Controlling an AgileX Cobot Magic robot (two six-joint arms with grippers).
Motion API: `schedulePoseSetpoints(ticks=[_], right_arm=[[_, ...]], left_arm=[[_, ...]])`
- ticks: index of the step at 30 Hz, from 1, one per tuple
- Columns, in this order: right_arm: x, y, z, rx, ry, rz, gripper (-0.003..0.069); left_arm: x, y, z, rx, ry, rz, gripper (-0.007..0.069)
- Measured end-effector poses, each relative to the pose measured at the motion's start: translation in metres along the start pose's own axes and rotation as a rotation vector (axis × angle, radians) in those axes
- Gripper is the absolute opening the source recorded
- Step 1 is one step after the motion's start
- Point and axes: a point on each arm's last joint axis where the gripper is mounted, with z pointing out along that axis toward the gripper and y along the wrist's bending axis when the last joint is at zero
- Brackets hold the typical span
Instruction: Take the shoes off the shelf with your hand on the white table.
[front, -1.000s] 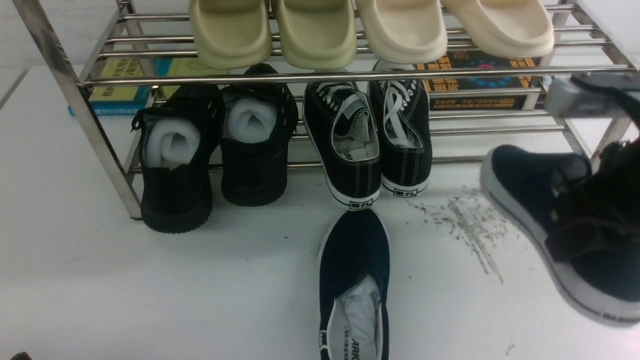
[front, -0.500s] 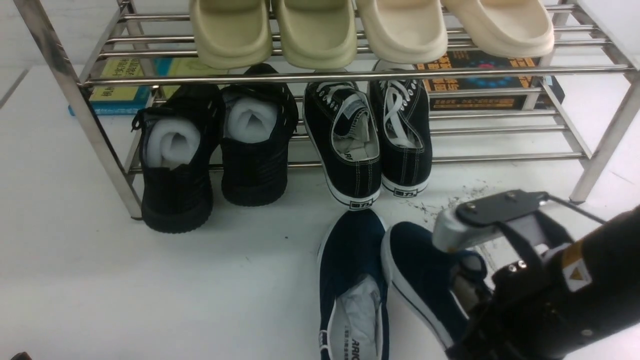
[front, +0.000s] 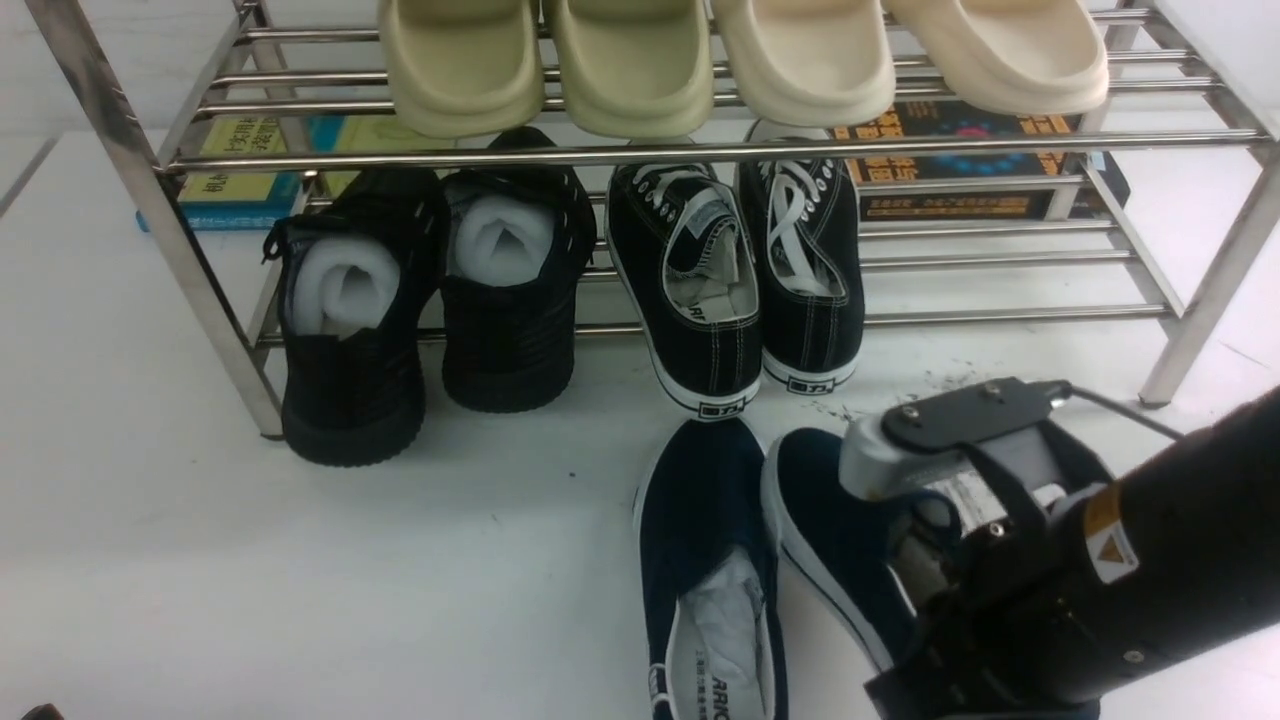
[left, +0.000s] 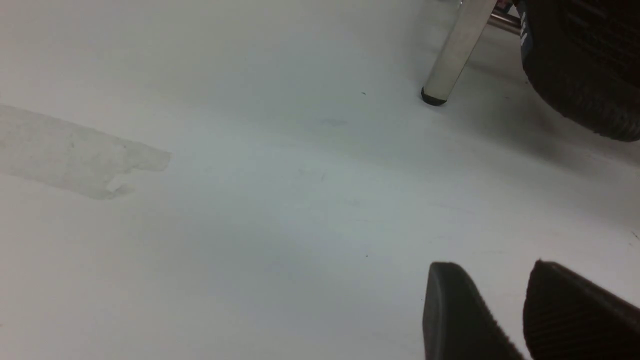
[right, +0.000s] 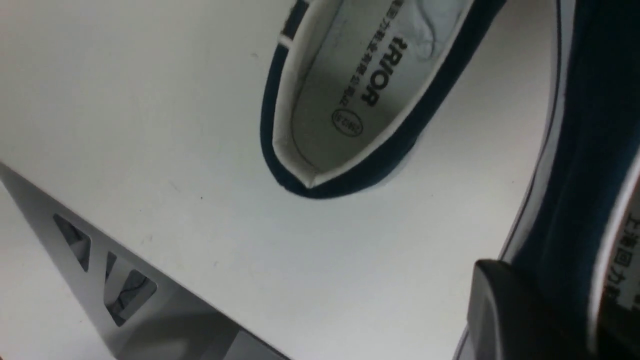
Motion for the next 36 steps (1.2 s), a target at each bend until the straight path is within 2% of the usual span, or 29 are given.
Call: schedulePoseSetpoints(ticks=[12,23,36], right_arm=[[-0.006,0.000,0.001,0.003,-0.064,0.030,0.0034],[-0.016,-0.008,0.036,0.091,-0.043,0.130,0.0034],[-0.014,-0.008,0.024,0.095,-0.060,0.131,0.0041]], left_arm=[[0.000,0.000,0.000,0.000,0.000,0.000,0.0242],[0.000,0.000,0.000,0.000,0.000,0.000,0.0242],[0.000,0.000,0.000,0.000,0.000,0.000,0.0242]])
